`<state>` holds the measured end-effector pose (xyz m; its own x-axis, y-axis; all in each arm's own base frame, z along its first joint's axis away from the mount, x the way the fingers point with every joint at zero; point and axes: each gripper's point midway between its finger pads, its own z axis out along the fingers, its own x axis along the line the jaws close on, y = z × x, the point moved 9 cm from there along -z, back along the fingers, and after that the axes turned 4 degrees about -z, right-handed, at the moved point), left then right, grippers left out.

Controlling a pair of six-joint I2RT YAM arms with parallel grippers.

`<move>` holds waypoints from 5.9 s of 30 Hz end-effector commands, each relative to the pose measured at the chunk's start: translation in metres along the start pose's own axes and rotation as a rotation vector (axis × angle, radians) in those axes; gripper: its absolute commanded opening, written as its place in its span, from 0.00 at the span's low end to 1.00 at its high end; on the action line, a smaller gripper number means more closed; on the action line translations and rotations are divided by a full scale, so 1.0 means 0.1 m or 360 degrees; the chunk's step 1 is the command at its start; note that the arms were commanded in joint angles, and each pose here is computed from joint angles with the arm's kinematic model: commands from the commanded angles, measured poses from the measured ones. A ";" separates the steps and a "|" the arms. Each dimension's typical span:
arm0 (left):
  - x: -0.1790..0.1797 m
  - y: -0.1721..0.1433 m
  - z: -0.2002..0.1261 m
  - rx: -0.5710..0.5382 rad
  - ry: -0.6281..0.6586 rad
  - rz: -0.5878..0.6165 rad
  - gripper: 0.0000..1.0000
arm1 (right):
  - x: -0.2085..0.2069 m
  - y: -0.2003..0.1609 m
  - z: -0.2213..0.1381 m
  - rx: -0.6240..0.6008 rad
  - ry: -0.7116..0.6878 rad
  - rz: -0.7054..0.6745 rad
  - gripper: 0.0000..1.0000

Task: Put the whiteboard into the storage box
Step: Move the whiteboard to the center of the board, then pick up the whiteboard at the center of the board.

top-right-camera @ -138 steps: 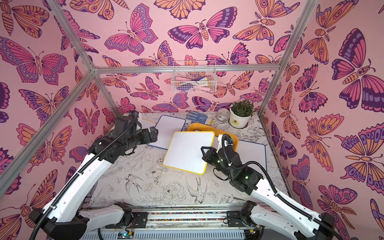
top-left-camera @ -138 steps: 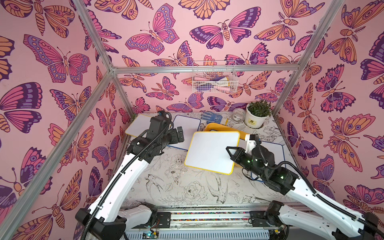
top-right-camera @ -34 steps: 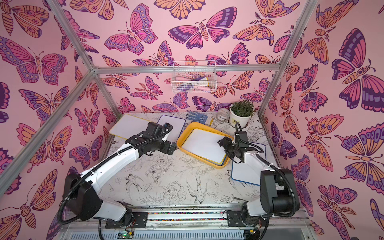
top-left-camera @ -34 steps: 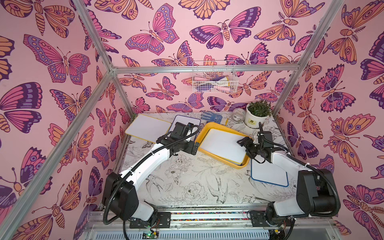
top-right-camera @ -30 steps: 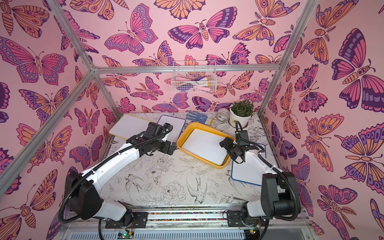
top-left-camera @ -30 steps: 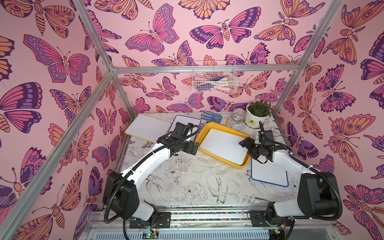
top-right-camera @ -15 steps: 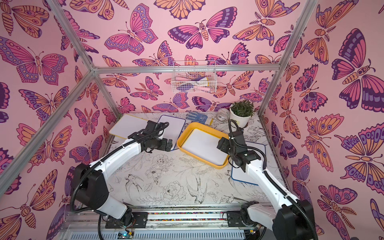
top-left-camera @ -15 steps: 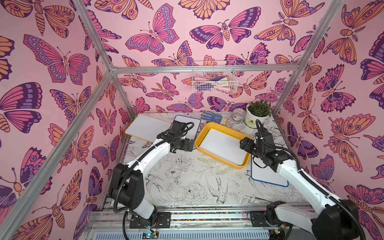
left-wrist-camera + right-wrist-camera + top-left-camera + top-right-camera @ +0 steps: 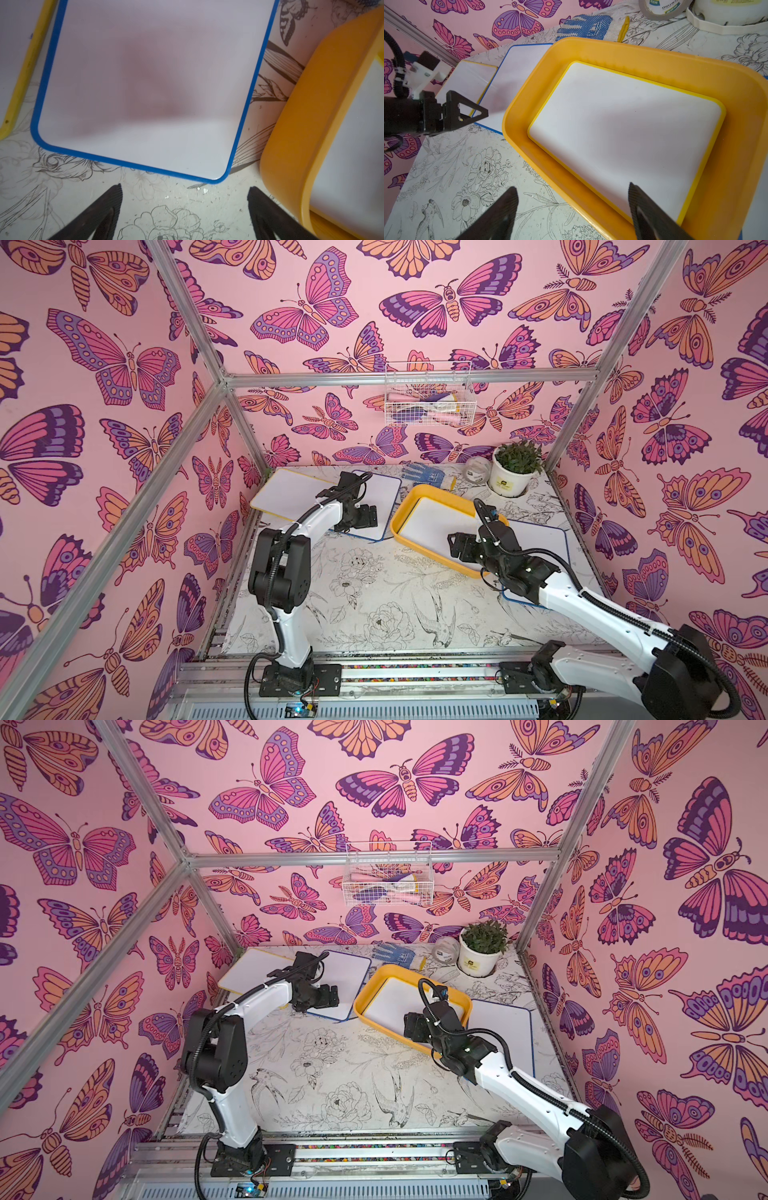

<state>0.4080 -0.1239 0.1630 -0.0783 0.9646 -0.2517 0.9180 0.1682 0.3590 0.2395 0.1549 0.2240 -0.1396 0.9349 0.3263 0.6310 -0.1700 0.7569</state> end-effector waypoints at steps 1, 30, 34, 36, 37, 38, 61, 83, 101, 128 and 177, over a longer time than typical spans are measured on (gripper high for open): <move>0.01 0.04 0.19 0.0057 0.0000 -0.0113 0.95 | 0.04 0.01 -0.01 -0.0023 0.0041 -0.0067 0.85; 0.39 -0.71 0.43 0.0385 0.0141 -0.0390 0.95 | 0.09 0.10 -0.15 -0.0036 0.0101 -0.0139 0.83; 0.43 -0.85 0.35 0.0415 0.0134 -0.0446 0.94 | 0.10 0.11 -0.15 -0.0025 0.0115 -0.0140 0.83; 0.45 -0.94 0.30 0.0422 0.0108 -0.0472 0.94 | 0.11 0.11 -0.16 -0.0022 0.0124 -0.0139 0.83; 0.46 -0.98 0.28 0.0425 0.0104 -0.0481 0.94 | 0.11 0.10 -0.16 -0.0018 0.0128 -0.0138 0.83; 0.47 -1.02 0.25 0.0424 0.0100 -0.0495 0.94 | 0.11 0.10 -0.17 -0.0013 0.0133 -0.0135 0.83; 0.63 -2.41 -0.43 0.0420 -0.0019 -0.0664 0.92 | 0.83 -0.22 0.04 0.0089 0.0224 -0.0173 0.85; 0.63 -1.82 -1.13 0.0042 -0.0034 -0.0477 0.96 | 1.51 -0.73 1.02 0.0309 0.0173 -0.0427 0.87; 0.91 -1.53 -1.06 -0.0022 0.0149 -0.0638 0.96 | 1.38 0.41 2.19 0.0059 -0.0030 -0.0624 0.87; 1.23 -1.29 -0.38 0.0026 0.0079 -0.0925 0.95 | 1.55 -1.07 1.34 0.0200 0.0041 0.0110 0.84; 0.94 -1.43 -0.14 0.0142 0.0147 -0.0723 0.94 | 1.51 -1.03 1.64 -0.0050 -0.0081 -0.0357 0.87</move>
<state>0.2676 -0.0596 0.1134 -0.4814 0.7991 -0.3601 0.8007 0.5681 0.1902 0.2715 0.3630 0.0916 -0.2577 0.9603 0.1066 0.6225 0.0806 0.7785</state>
